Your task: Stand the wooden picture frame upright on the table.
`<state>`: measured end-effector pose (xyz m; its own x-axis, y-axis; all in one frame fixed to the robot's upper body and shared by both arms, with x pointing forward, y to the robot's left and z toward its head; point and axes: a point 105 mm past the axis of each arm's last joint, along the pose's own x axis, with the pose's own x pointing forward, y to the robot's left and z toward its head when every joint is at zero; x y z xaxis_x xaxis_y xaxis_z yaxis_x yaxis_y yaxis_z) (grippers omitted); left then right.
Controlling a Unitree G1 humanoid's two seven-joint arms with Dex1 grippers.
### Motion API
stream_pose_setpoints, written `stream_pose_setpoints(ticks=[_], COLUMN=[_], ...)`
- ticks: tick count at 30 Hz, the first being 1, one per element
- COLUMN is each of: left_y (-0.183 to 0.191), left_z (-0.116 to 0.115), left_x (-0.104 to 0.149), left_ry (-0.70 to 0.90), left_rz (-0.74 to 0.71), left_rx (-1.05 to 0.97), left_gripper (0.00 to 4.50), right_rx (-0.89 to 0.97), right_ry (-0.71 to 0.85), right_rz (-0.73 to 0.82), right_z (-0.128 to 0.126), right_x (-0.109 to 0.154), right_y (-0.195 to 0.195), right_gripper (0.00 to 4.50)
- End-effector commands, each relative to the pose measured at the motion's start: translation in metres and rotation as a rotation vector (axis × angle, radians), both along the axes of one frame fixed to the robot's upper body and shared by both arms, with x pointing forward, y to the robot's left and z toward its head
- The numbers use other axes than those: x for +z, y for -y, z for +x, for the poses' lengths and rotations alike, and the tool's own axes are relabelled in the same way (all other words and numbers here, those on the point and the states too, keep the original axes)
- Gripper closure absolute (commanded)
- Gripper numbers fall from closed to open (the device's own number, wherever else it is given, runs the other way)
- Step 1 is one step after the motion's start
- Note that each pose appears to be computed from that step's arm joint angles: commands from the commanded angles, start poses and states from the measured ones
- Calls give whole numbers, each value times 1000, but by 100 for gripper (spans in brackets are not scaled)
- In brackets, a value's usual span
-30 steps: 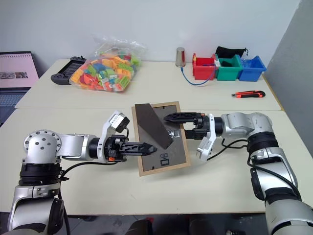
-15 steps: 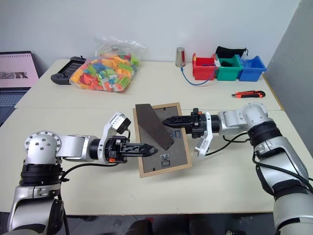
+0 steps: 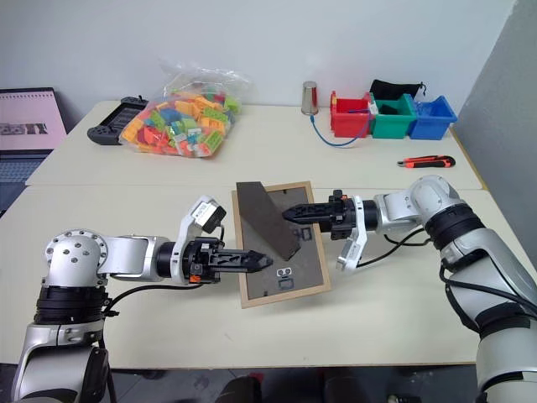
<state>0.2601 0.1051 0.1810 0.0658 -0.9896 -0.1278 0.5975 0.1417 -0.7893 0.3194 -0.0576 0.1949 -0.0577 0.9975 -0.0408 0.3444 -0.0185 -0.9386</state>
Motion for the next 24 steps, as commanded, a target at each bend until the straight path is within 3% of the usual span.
stream_pose_setpoints(ticks=[1, 10, 16, 21, 24], left_y=[-11, -49, -89, -108, -113], left_z=[3, 16, 30, 33, 32], left_x=[10, 24, 35, 50, 47], left_ry=[79, 184, 416, 650, 824], left_rz=[34, 93, 283, 427, 600], left_rx=[42, 209, 402, 508, 525], left_gripper=[171, 2, 2, 2, 2], right_rx=[14, -21, -152, -270, -384], right_ry=[-4, -89, -277, -495, -736], right_rz=[107, 147, 138, 270, 372], right_z=[-3, 0, 17, 42, 72], right_x=[22, 22, 8, 12, 20], right_y=[3, 9, 16, 6, -11], right_gripper=[301, 301, 301, 301, 301])
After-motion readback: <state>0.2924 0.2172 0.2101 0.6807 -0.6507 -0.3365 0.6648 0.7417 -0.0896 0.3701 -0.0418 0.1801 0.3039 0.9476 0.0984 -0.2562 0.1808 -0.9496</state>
